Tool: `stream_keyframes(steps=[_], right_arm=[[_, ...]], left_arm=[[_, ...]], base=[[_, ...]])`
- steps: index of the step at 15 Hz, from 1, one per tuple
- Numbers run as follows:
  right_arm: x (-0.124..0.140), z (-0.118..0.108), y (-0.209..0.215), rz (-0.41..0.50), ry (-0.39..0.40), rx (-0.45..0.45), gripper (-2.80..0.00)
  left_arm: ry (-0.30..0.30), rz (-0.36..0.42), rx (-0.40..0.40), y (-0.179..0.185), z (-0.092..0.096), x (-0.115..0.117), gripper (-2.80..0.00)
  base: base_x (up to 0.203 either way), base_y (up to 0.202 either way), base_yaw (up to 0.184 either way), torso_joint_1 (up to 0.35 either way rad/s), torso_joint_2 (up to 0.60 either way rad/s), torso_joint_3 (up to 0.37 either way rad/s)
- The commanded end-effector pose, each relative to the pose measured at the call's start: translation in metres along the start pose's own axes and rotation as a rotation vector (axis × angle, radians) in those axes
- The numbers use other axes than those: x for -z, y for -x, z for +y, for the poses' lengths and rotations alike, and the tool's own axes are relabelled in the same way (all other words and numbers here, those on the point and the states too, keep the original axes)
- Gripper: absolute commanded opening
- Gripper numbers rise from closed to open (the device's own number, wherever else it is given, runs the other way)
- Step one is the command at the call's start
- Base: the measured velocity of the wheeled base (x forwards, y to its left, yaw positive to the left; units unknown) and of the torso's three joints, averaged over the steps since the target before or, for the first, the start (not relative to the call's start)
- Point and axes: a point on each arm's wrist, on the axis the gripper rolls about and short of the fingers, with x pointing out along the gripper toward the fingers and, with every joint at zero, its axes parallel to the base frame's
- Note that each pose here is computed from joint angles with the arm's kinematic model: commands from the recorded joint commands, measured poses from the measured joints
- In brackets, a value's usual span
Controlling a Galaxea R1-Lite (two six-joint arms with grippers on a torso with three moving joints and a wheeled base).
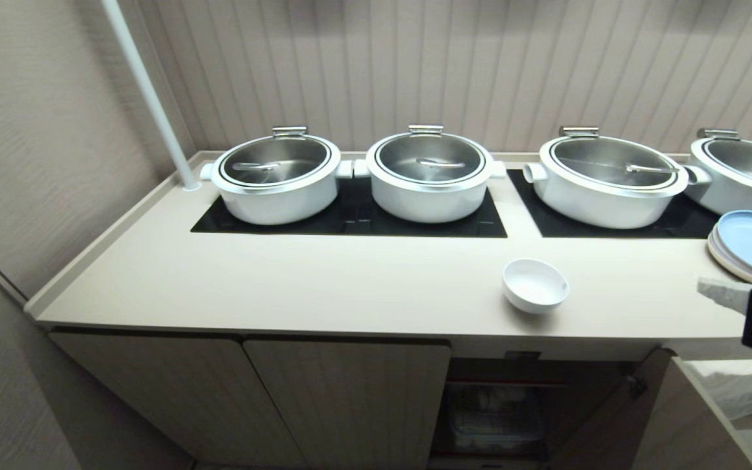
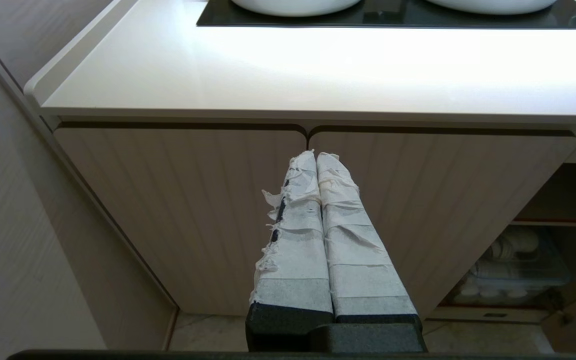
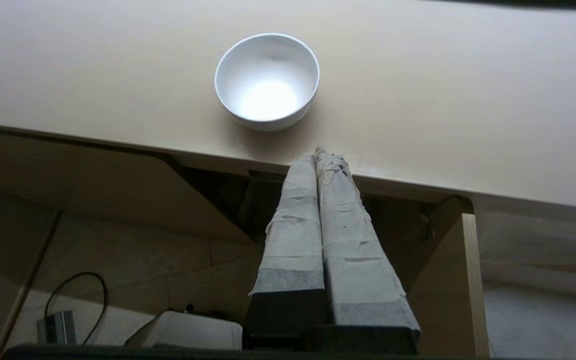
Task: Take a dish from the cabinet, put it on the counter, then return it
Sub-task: Pick up the bowl from the table
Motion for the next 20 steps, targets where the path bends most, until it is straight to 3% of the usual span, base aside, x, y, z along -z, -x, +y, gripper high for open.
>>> stream_keyframes(steps=[1,5,10,14,20], right_arm=[[-0.002,-0.003,-0.024,0.096,-0.012,-0.005,-2.8],[-0.018,-0.008,-0.065,0.273,-0.039,-0.009,-2.8],[-0.037,-0.003,-0.12,0.404,-0.034,-0.042,-2.8],[-0.047,0.0,-0.16,0.444,-0.024,-0.058,-2.8],[-0.041,0.0,-0.193,0.509,-0.027,-0.06,-2.8]], left_arm=[[0.0,0.001,0.0,0.0,0.0,0.0,-2.8],[0.0,0.0,0.0,0.0,0.0,0.0,-2.8],[0.0,0.001,0.0,0.0,0.0,0.0,-2.8],[0.0,0.001,0.0,0.0,0.0,0.0,-2.8],[0.0,-0.001,0.0,0.0,0.0,0.0,-2.8]], base=[[0.0,0.0,0.0,0.0,0.0,0.0],[0.0,0.0,0.0,0.0,0.0,0.0],[0.0,0.0,0.0,0.0,0.0,0.0],[0.0,0.0,0.0,0.0,0.0,0.0],[0.0,0.0,0.0,0.0,0.0,0.0]])
